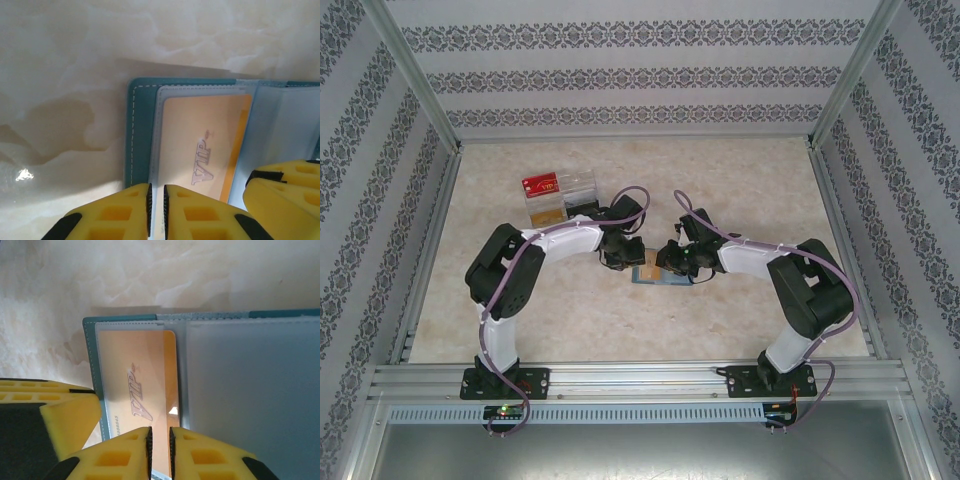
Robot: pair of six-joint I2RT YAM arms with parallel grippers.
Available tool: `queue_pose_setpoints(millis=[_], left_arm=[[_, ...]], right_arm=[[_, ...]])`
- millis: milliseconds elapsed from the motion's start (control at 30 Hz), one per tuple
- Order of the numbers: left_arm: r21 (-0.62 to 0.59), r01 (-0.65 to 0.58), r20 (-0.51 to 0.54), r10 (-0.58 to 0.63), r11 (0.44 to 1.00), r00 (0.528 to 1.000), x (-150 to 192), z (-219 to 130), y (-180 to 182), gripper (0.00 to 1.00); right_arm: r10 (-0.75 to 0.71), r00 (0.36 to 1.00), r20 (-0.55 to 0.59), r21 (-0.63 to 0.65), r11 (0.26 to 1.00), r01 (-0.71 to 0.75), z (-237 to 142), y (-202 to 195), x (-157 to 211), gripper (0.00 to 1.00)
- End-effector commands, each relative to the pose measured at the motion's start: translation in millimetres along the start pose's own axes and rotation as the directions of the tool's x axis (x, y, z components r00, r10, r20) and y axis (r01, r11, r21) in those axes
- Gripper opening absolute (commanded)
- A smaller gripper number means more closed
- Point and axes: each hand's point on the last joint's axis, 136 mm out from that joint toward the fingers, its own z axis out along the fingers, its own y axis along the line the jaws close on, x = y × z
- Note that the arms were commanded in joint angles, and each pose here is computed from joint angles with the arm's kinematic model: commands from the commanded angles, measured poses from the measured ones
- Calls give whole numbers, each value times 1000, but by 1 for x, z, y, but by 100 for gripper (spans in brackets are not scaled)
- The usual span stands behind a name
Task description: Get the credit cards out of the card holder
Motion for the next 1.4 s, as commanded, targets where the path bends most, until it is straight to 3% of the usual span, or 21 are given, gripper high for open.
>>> queue_pose_setpoints(millis=[0,600,1133,1367], left_arm=[[-4,-18,3,18,1000,1000,-3,3,-6,15],[-103,25,-38,-29,994,999,18,25,33,0],[-106,33,-51,-38,994,998,21,30,36,0],[-99,26,-54,-31,995,998,22,29,36,0]], right_arm=[[-9,1000,9,-4,1000,9,0,3,-8,19],[-7,1000,-21,-16,1000,6,7,-4,-6,19],[-30,999,-41,-92,995,26,5,7,-4,17],[-38,999,-27,-120,992,35,0,7,-5,11]])
